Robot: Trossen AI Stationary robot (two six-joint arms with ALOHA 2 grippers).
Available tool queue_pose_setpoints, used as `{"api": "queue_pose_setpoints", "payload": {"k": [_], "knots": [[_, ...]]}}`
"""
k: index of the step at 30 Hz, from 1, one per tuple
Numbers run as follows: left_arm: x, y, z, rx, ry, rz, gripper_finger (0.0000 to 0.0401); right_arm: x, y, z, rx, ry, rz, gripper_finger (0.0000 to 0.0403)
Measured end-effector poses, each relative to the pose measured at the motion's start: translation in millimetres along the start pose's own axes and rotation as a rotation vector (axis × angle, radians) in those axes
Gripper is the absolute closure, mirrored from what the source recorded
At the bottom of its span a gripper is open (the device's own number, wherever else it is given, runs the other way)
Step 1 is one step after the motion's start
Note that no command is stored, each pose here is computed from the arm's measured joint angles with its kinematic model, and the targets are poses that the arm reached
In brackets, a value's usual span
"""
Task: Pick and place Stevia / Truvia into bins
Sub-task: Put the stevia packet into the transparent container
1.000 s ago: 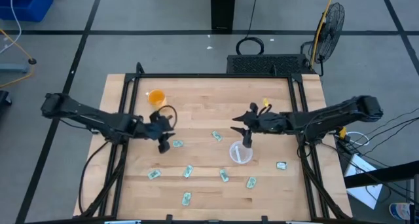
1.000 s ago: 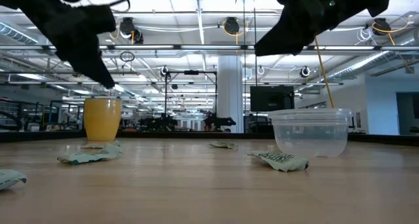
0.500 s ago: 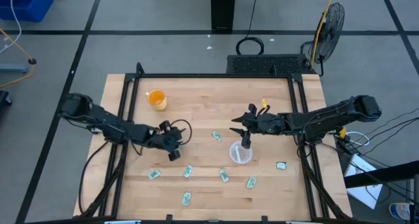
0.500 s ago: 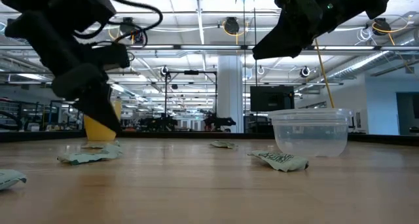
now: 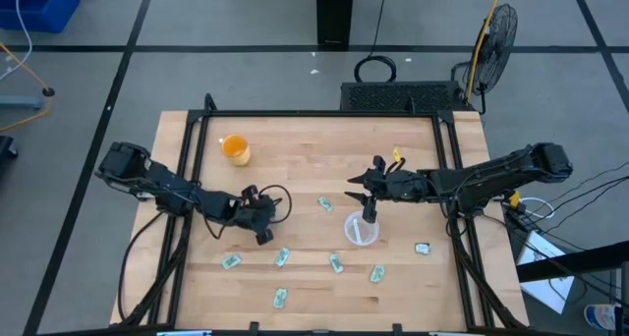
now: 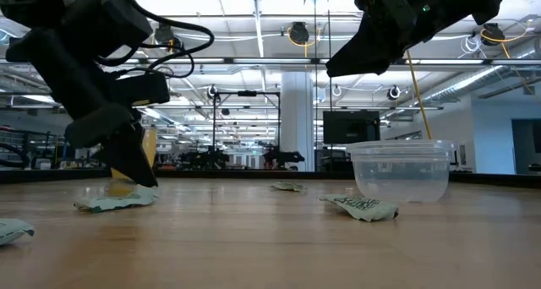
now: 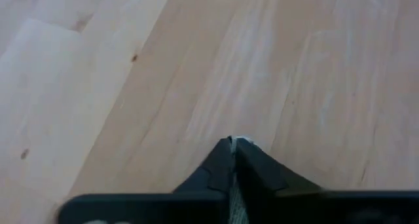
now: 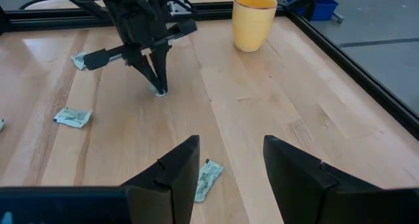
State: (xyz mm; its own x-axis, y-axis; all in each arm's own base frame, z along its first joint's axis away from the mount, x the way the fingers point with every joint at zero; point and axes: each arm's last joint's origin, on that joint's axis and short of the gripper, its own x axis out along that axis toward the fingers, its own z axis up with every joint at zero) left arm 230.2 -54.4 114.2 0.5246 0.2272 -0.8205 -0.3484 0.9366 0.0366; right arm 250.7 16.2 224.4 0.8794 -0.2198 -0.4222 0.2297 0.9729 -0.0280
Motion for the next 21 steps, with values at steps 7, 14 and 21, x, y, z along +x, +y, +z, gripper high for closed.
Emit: {"api": "queue_pose_setpoints", "payload": {"k": [7, 14, 21], "knots": [[-3.0, -8.0, 15.9, -0.007, -0.110, -0.045, 0.0395, -0.1, 0.1, 0.3, 0.001, -0.003, 0.001, 0.0238], [-23.0, -30.1, 68.2, 0.085, -0.361, -0.160, 0.0397, 0.0, 0.1, -0.2, 0.000, 0.001, 0.001, 0.0238], [-37.4, -38.1, 95.7, 0.164, -0.474, -0.170, 0.0397, -1.4, 7.5, -2.6, 0.059, 0.033, 0.168, 0.0238]]}}
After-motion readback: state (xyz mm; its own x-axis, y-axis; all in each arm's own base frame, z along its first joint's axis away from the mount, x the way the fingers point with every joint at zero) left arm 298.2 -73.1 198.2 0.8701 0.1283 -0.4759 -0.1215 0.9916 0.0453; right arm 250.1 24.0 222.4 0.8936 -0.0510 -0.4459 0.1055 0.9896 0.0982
